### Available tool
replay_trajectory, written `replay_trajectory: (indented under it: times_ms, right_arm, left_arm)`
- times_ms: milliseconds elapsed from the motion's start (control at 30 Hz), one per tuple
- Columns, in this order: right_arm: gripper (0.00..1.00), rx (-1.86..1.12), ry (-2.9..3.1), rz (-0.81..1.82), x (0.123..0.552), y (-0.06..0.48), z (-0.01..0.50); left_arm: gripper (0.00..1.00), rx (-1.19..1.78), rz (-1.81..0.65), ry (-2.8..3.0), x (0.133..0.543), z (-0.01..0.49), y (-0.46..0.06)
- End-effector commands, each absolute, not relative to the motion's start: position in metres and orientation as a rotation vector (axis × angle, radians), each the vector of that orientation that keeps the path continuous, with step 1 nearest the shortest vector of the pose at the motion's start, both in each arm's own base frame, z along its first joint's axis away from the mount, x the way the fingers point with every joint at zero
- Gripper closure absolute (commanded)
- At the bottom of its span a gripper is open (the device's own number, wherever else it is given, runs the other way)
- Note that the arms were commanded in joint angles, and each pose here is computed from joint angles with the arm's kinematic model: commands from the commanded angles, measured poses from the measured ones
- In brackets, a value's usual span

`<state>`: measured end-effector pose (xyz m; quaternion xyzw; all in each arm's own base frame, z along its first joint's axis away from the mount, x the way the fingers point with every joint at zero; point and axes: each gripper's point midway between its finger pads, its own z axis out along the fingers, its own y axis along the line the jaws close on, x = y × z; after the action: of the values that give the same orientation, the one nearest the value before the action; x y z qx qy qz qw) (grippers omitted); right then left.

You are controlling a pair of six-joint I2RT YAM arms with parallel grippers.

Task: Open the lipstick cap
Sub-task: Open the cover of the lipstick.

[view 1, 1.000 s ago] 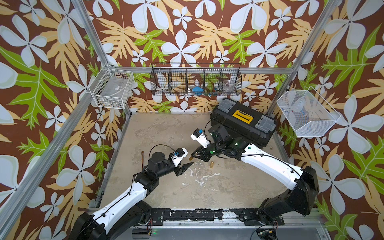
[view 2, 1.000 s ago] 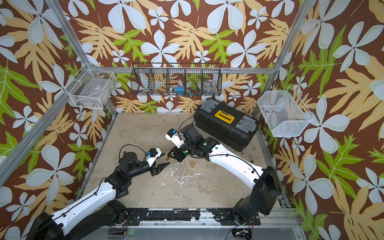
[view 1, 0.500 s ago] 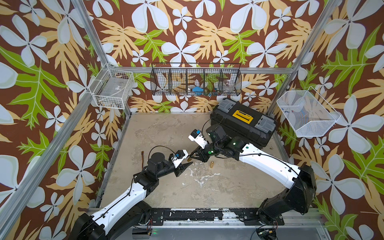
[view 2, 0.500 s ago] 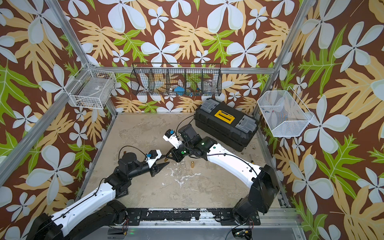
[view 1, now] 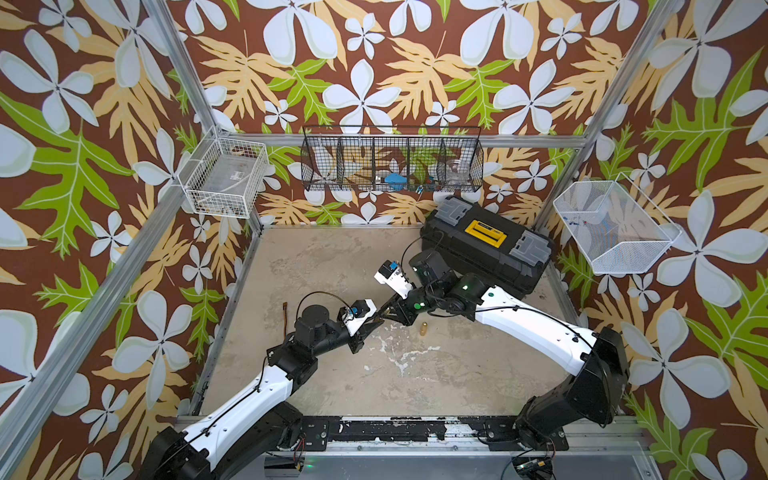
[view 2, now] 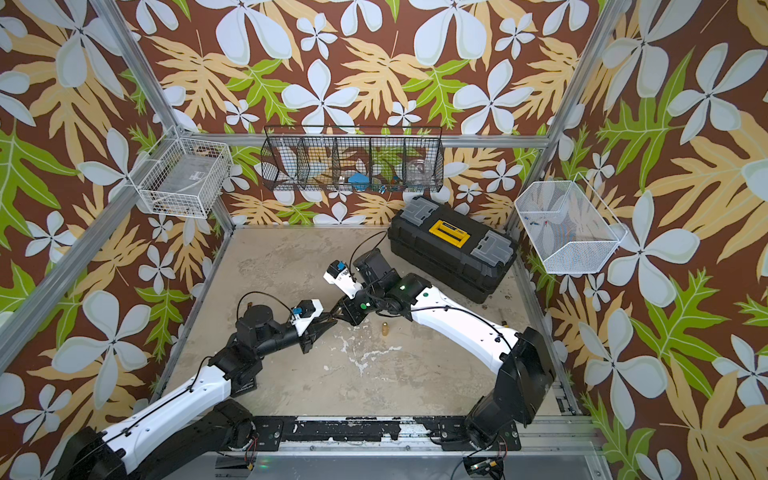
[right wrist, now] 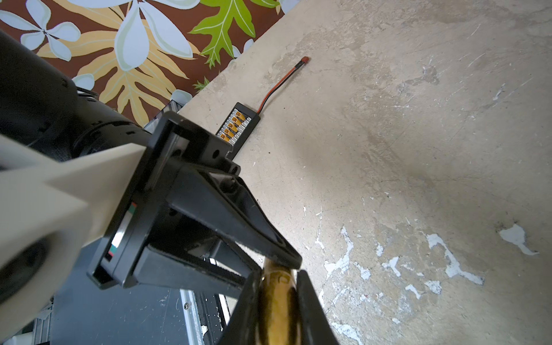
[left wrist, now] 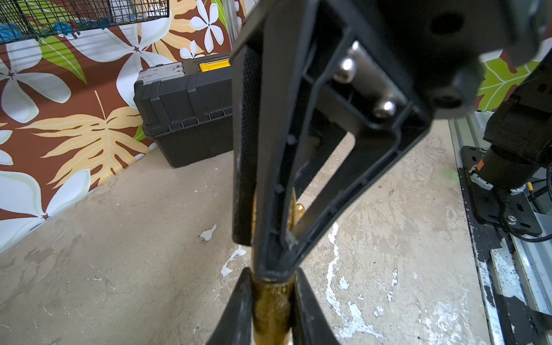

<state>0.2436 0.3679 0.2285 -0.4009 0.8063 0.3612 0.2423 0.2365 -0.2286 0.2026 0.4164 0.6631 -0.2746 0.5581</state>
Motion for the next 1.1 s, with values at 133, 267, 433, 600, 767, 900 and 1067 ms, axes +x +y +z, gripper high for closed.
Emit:
replay_trajectory:
  times_ms: [133,267,433,600,767,900,1067]
  right_arm:
    - [0.77,-1.08,2.192,1.0,0.2432,0.3689,0.2343]
    - [0.72,-1.066,2.193,1.0,0.2441,0.3687,0.2352]
    - [0.7,-1.057,2.196,0.992,0.2452,0.3676,0.2349]
    - [0.7,-1.057,2.204,0.988,0.2453,0.3671,0.2321]
    - [0.7,-1.054,2.212,0.987,0.2448,0.3669,0.2301]
    - [0.7,-1.053,2.206,0.989,0.2452,0.3673,0.2317]
    - [0.71,-1.048,2.21,0.995,0.2453,0.3676,0.2309]
  left_arm:
    - [0.87,1.006,-0.658,1.532,0.2326,0.2067,-0.2312]
    - [0.88,0.984,-0.687,1.534,0.2313,0.2076,-0.2316]
    - [0.89,0.97,-0.689,1.534,0.2316,0.2071,-0.2307]
    - [0.9,0.959,-0.689,1.531,0.2322,0.209,-0.2303]
    - [0.91,0.939,-0.7,1.529,0.2315,0.2097,-0.2296]
    - [0.91,0.923,-0.698,1.532,0.233,0.2104,-0.2284]
    - [0.91,0.922,-0.704,1.532,0.232,0.2093,-0.2285]
